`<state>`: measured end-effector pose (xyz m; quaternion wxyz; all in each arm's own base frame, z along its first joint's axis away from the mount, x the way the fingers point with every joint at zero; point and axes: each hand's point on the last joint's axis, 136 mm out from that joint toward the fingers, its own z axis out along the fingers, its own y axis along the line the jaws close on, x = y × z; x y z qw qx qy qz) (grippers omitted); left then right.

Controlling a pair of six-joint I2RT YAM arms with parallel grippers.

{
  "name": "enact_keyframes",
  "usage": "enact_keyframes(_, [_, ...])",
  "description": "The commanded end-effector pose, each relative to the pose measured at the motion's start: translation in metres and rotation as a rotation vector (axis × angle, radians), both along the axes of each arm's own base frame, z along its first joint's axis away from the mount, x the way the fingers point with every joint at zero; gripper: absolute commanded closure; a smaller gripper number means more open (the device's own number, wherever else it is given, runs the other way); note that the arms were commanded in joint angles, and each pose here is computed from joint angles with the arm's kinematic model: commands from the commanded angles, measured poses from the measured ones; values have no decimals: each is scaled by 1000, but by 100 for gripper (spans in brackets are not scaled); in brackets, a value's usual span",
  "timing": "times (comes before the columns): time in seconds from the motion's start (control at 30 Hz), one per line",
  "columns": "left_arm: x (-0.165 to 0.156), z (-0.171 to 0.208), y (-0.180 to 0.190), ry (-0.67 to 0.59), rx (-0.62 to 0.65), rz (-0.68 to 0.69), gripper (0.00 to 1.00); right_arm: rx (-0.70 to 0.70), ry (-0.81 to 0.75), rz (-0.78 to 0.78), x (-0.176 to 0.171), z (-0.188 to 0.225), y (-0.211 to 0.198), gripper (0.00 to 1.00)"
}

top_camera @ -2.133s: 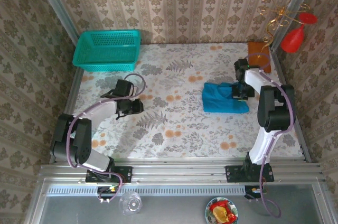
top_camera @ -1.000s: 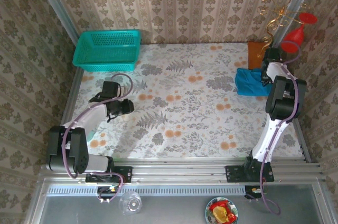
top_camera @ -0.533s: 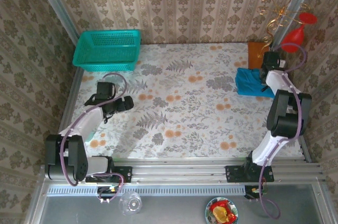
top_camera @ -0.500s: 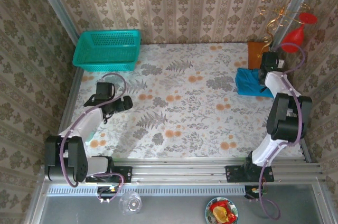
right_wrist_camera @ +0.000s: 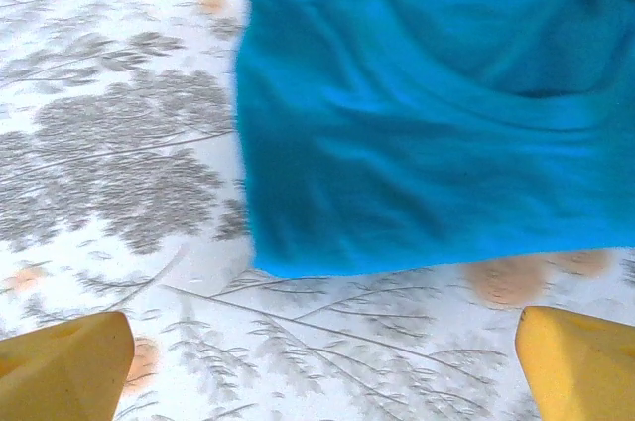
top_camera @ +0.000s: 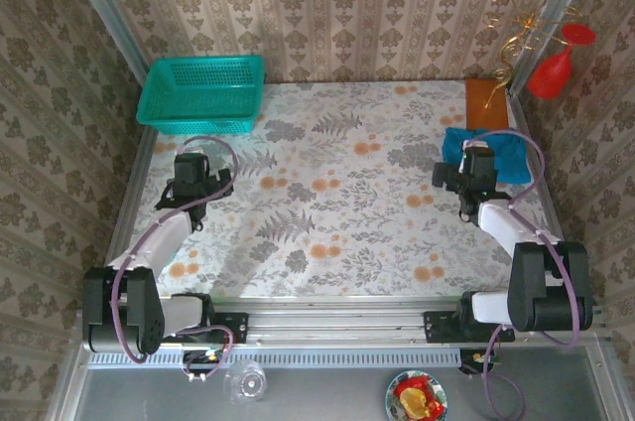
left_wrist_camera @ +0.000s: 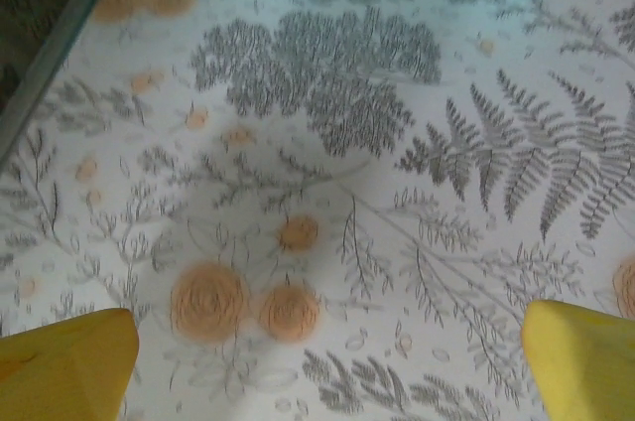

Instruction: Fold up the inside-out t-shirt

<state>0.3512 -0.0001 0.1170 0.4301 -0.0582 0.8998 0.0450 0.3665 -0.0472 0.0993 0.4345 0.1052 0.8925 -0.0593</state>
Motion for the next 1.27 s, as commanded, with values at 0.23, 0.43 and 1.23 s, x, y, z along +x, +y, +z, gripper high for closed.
enact_keyframes(0.23, [45,-3,-6,-261,53,-181,0,16,-317,84,28,15,20,0])
enact_keyframes(0.43, [44,-10,-10,-366,33,-265,0,-6,-321,155,32,-1,35,0])
enact_keyframes(1.23, [48,-20,-11,-349,120,-225,0,-19,-311,192,34,-2,43,0])
